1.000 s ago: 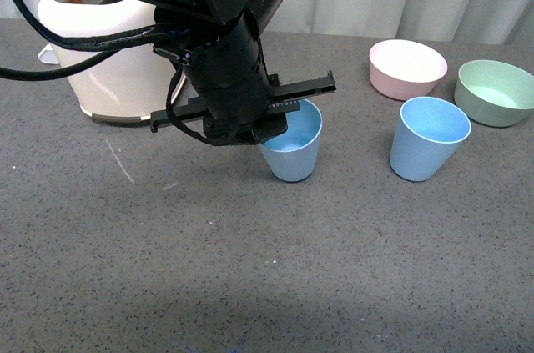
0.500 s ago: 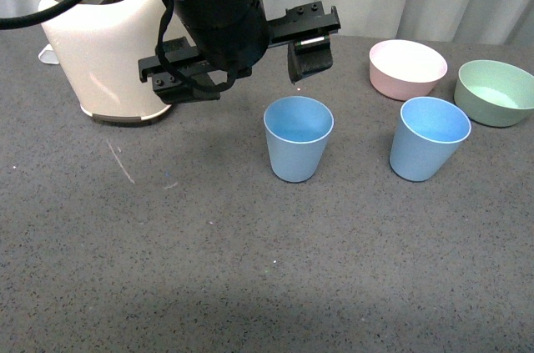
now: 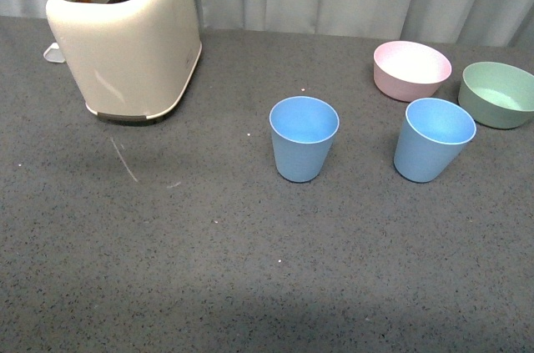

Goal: Stack blue cups with both arms

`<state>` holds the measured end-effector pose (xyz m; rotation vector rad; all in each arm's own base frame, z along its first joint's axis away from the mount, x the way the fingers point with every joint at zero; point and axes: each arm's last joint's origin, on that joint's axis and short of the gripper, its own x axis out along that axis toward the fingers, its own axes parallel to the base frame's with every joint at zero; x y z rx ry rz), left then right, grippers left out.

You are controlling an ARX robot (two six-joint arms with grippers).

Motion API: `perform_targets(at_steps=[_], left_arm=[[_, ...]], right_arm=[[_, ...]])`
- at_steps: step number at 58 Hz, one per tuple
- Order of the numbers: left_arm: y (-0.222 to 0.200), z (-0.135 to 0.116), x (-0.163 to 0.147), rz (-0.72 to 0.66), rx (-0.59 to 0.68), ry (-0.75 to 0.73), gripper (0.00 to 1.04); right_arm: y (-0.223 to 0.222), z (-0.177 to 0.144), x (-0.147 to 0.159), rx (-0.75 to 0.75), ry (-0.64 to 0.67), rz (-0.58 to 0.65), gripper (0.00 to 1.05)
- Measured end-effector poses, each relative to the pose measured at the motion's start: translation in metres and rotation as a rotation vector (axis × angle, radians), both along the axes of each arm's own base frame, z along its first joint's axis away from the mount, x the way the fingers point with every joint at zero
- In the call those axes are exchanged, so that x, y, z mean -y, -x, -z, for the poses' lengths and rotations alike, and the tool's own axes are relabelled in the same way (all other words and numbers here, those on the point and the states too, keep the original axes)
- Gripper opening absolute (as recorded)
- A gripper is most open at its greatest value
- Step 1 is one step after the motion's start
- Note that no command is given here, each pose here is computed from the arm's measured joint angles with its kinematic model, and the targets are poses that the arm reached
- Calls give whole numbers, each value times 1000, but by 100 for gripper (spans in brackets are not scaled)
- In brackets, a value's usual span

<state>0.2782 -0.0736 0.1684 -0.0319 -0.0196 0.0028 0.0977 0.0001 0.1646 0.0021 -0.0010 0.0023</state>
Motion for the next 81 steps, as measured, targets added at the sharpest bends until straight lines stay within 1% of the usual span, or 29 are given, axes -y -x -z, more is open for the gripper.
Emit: perform_targets(at_steps=[4,9,17,39,42,45,64,81], left_arm=[[16,6,-11,6,-27,-11,3],[39,8,-25,17,-33,-20,4],[62,6,-40,8,-27,-22,4],[110,7,-62,5,-35,-25,4],[115,7,-67,25,-35,-25,4],[121,6,-72,3,-34,-25,4],[145,-2,-73,5,-9,-25,4],[157,-5,-73,5,2,-25,4]], right_arm=[[0,0,0,0,0,0,95],[0,0,0,0,0,1,95],[0,0,0,0,0,0,95],[0,0,0,0,0,0,95],[0,0,0,0,0,0,95],[0,0,0,0,0,0,95],[0,0,0,0,0,0,95],[0,0,0,0,0,0,95]])
